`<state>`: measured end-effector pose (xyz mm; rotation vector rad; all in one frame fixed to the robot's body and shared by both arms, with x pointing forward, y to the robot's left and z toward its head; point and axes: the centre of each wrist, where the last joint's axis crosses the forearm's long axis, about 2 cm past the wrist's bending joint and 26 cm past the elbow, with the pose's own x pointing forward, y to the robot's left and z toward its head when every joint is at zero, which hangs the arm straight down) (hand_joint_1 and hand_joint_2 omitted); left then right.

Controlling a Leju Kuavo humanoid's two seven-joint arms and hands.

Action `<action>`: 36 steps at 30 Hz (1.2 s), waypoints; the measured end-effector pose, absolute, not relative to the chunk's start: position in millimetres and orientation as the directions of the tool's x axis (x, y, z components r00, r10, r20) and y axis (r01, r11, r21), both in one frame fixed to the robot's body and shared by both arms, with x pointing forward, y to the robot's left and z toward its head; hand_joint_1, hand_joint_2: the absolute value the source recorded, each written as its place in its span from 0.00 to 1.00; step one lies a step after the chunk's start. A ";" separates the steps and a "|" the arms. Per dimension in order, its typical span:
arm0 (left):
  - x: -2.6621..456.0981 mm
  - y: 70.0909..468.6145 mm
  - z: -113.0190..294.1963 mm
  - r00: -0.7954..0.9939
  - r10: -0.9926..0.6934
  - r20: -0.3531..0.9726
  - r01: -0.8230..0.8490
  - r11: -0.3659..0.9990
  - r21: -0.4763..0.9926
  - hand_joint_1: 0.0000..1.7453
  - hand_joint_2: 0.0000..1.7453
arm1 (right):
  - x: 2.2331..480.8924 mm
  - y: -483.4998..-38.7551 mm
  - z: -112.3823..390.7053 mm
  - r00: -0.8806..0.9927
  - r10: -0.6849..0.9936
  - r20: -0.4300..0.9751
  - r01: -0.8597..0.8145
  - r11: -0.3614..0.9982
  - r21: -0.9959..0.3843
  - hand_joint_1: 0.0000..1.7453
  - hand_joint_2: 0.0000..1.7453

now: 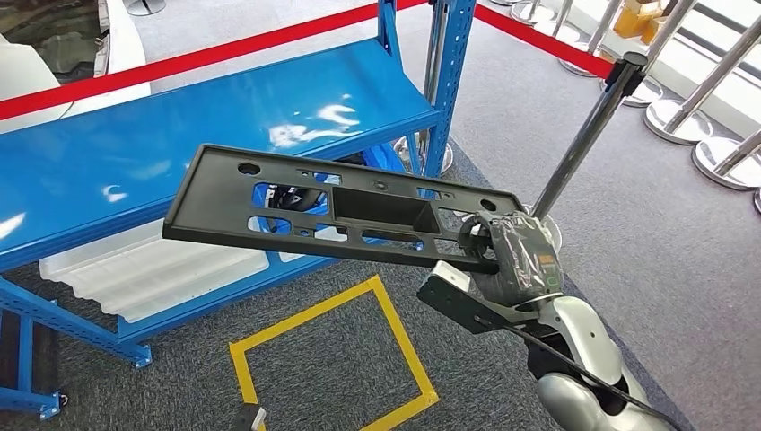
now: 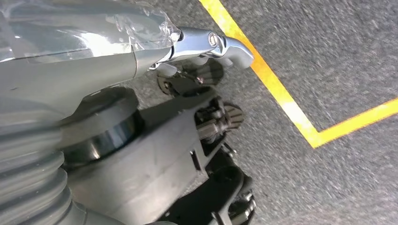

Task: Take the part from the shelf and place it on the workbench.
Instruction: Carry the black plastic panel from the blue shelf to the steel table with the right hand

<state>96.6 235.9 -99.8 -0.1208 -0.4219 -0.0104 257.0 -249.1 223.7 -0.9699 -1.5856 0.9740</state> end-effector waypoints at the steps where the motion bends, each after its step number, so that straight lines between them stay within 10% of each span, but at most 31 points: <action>1: 97.2 236.0 -99.7 0.912 0.015 0.411 0.035 0.993 -0.114 0.00 1.00 | 257.0 -249.2 223.6 -0.182 0.926 0.332 0.123 0.356 -0.926 1.00 1.00; 36: 96.1 237.0 -100.0 0.912 0.018 0.409 0.032 0.993 -0.115 0.00 1.00 | 255.9 -249.1 222.3 -0.172 0.923 0.345 0.117 0.367 -0.923 1.00 1.00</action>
